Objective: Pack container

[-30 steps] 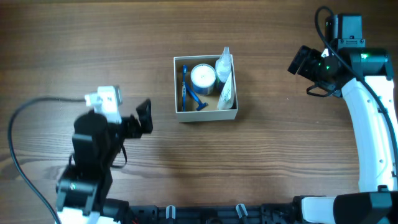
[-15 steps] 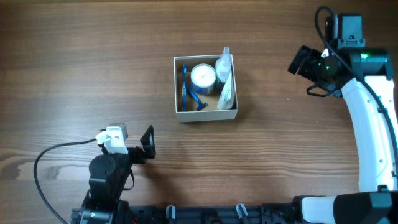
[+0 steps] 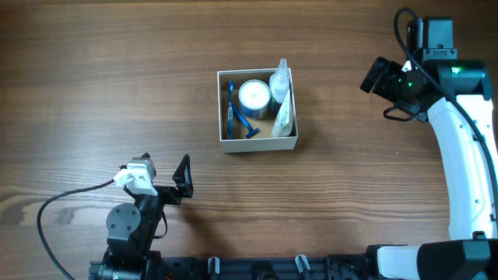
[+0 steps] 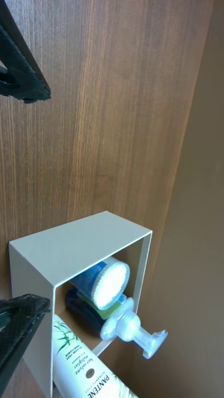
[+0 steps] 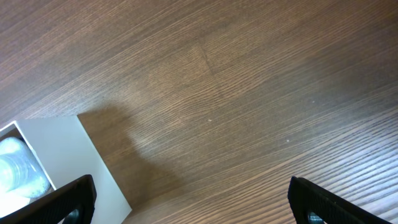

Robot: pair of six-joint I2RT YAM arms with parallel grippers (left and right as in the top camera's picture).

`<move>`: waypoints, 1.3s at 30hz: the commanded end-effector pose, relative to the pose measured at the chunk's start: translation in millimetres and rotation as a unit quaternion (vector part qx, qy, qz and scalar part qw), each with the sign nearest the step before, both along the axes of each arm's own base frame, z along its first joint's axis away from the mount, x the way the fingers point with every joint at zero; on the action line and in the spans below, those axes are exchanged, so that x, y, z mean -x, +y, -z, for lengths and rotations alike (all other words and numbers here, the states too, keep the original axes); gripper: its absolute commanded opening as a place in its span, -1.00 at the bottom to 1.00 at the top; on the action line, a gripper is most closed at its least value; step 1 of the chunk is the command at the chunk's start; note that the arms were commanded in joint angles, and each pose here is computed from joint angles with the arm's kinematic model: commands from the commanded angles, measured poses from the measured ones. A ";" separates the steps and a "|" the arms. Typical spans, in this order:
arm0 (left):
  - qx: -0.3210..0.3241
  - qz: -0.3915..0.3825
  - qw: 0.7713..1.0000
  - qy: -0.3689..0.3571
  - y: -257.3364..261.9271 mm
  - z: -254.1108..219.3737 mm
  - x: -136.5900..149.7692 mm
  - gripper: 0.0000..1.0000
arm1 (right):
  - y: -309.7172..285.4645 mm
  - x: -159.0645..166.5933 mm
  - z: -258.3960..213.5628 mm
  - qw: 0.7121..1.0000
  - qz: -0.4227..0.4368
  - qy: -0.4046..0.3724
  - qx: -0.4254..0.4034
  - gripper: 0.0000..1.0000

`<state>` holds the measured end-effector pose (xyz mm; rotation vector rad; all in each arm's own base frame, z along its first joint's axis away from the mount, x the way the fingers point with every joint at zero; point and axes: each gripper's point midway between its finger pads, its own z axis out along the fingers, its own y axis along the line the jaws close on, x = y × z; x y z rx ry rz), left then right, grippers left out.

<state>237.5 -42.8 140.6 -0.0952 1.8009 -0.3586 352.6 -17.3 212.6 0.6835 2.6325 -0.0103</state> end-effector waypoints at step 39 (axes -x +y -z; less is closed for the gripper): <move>-0.006 0.003 1.000 -0.003 0.0 1.5 0.0 0.99 | 8.4 134.4 69.5 0.920 -0.170 -0.329 0.125 0.99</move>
